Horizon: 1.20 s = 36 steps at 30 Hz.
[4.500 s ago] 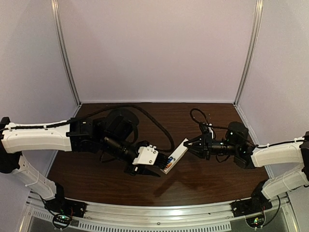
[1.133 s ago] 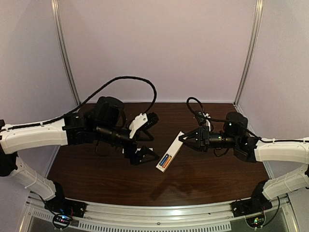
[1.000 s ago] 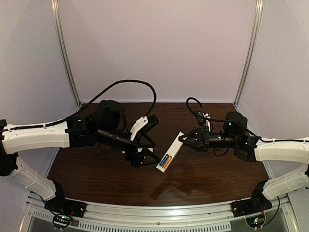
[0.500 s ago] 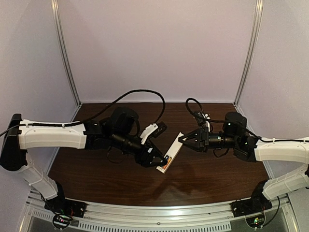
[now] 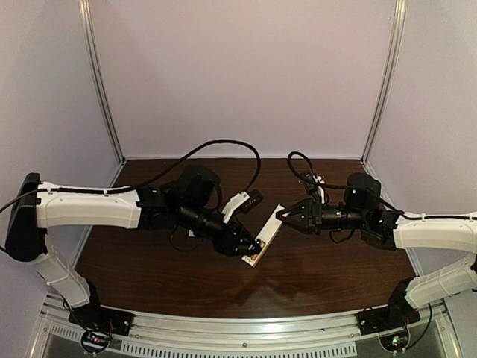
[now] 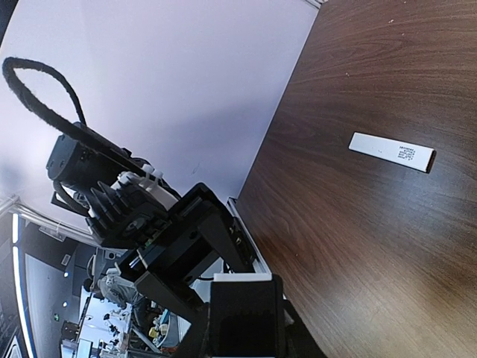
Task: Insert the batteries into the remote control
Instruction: Press the battery in the battery compartment.
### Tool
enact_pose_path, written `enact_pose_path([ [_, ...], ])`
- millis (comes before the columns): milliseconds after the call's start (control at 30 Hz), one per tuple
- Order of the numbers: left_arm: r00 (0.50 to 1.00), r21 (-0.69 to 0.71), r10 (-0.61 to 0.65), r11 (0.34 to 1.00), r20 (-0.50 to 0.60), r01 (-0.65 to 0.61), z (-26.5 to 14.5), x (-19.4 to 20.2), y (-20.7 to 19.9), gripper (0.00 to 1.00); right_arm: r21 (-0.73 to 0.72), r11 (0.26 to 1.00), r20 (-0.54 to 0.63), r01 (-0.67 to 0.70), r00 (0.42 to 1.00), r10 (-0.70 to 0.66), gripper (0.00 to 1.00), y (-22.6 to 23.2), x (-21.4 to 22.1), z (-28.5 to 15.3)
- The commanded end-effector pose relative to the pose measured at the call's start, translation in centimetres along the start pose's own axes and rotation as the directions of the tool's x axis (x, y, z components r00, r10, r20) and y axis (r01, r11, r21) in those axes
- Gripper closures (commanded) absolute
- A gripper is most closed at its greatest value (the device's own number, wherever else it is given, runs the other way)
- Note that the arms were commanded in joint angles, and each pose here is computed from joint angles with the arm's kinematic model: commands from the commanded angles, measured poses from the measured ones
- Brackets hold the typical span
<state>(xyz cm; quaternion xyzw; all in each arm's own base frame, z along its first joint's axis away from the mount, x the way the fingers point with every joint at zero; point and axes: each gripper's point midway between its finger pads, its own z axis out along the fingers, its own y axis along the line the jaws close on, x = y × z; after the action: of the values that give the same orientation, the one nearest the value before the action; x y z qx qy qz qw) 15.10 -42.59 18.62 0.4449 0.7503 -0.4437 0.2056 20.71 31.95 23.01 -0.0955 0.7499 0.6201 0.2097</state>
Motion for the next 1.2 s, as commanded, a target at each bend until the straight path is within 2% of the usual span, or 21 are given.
enact_pose_path([
  [0,1.0,-0.046,0.01,0.999,-0.007,-0.01,0.5,-0.2,1.0,0.6,-0.069,0.997,0.025,0.047,0.999,-0.045,1.0,2.8,-0.8,-0.5],
  [167,1.0,-0.09,0.017,0.996,-0.012,-0.018,0.4,-0.4,1.6,0.62,-0.075,0.996,0.026,0.041,0.999,-0.039,1.0,2.6,-0.7,-0.5],
  [333,0.997,-0.072,0.069,0.995,0.021,-0.067,-0.3,-2.0,0.6,0.3,-0.035,0.998,0.029,0.043,0.999,-0.042,1.0,1.5,-0.3,-0.6],
  [600,0.986,-0.136,0.13,0.984,0.109,-0.115,-3.6,-5.7,0.7,0.04,0.01,0.999,0.031,0.041,0.999,-0.041,1.0,0.0,0.1,-0.9],
  [867,0.983,-0.232,0.109,0.97,0.145,-0.073,-6.6,-6.7,4.0,0.03,0.062,0.997,0.057,0.048,0.997,-0.051,1.0,-1.5,-0.2,-2.0],
  [1167,0.995,-0.382,0.001,0.924,0.1,0.038,-9.6,-4.3,11.3,0.02,0.129,0.989,0.06,0.067,0.995,-0.075,1.0,-3.1,0.0,-2.6],
])
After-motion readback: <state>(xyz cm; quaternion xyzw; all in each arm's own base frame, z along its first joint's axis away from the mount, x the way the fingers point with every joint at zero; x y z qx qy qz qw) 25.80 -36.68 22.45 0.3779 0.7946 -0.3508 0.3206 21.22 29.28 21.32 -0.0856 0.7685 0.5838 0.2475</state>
